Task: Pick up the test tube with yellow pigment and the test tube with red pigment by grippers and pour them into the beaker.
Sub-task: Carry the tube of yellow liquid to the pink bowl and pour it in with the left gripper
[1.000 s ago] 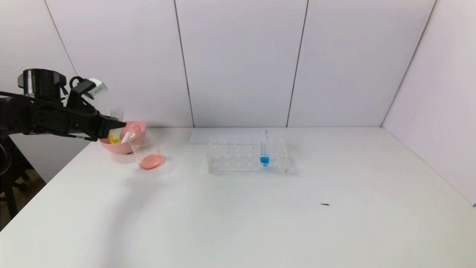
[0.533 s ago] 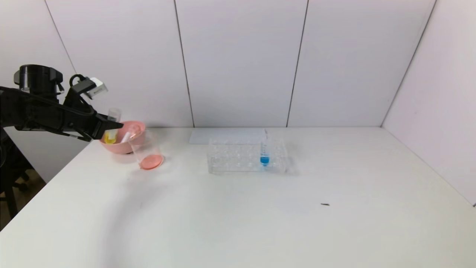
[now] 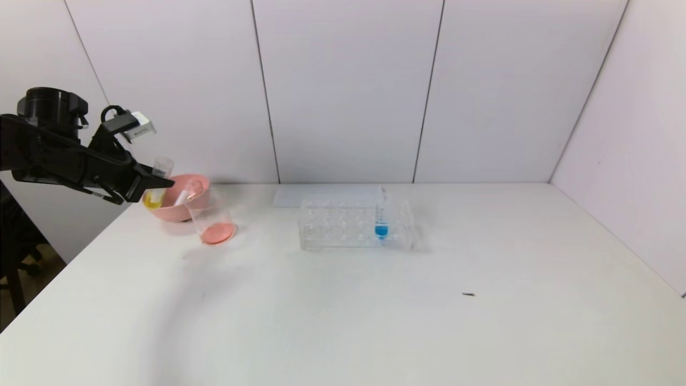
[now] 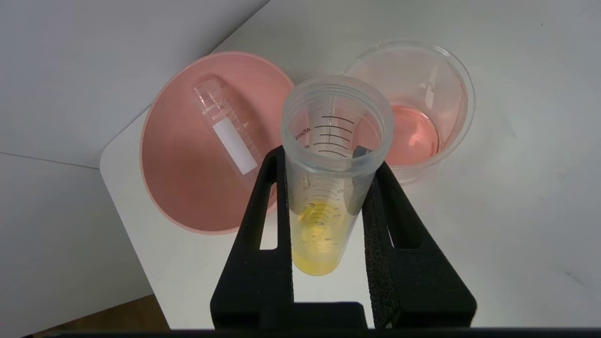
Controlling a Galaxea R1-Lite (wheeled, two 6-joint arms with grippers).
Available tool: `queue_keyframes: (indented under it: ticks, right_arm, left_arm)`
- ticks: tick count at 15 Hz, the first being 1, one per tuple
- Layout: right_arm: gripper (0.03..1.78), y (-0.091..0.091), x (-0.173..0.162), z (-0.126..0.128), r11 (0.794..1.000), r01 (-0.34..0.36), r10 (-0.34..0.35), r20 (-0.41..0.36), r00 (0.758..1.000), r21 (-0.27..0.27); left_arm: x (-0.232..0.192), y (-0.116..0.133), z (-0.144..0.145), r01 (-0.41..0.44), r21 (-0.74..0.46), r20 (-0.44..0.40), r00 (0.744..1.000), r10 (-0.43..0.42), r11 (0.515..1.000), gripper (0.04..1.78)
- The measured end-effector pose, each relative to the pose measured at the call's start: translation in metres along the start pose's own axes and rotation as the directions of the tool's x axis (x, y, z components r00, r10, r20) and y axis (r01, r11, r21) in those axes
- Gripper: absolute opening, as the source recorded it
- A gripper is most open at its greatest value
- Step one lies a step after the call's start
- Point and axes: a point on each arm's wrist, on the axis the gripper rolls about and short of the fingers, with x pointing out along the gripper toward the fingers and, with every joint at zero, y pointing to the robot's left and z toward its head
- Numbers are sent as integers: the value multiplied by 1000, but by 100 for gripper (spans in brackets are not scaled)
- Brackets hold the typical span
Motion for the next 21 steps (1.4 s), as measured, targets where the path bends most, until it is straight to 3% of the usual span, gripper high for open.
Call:
queue_keyframes:
  ticks: [16, 21]
  right_arm:
    - [170, 0, 0, 0, 1000, 0, 0, 0, 1000, 0]
    - [170, 0, 0, 0, 1000, 0, 0, 0, 1000, 0]
  left_arm:
    - [-5, 5, 7, 52, 162, -126, 991, -31, 985, 45]
    - [-6, 8, 11, 36, 213, -142, 990, -5, 976, 45]
